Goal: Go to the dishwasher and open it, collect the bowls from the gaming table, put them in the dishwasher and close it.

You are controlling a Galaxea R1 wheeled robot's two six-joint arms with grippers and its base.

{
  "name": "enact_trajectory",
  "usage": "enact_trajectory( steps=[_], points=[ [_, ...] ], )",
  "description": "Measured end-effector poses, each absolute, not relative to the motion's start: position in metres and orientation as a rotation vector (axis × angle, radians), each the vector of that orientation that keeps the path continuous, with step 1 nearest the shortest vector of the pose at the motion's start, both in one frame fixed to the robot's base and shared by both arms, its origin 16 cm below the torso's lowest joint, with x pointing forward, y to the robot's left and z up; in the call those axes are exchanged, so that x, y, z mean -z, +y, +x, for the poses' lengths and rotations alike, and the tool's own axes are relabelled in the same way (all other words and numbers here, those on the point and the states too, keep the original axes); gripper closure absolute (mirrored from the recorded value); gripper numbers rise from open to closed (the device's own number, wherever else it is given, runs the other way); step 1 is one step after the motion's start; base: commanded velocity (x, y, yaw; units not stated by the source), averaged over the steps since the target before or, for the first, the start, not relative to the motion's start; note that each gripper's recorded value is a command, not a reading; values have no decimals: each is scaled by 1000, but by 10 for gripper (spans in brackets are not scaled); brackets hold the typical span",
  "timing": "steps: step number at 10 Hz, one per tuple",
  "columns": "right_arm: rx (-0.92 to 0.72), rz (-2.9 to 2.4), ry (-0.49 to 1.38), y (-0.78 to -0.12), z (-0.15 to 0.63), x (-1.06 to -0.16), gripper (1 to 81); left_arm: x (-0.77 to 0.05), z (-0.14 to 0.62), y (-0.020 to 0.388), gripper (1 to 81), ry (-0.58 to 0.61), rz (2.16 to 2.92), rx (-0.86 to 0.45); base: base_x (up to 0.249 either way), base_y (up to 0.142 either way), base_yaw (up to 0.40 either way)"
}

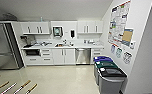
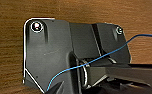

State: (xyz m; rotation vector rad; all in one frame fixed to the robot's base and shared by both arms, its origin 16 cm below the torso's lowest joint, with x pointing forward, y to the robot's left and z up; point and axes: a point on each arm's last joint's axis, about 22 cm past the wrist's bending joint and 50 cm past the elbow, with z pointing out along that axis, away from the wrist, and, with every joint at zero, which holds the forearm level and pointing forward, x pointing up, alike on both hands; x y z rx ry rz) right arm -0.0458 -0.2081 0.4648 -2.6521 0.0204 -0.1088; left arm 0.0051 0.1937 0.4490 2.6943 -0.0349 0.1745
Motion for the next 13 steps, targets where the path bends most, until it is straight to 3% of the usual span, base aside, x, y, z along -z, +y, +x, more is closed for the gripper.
enact_trajectory(
  steps=[13],
  points=[
    [114,-2649,19,-206,-42,-465,10,-449,5,195,10,-35,2695,-174,184,0,0]
  ],
)
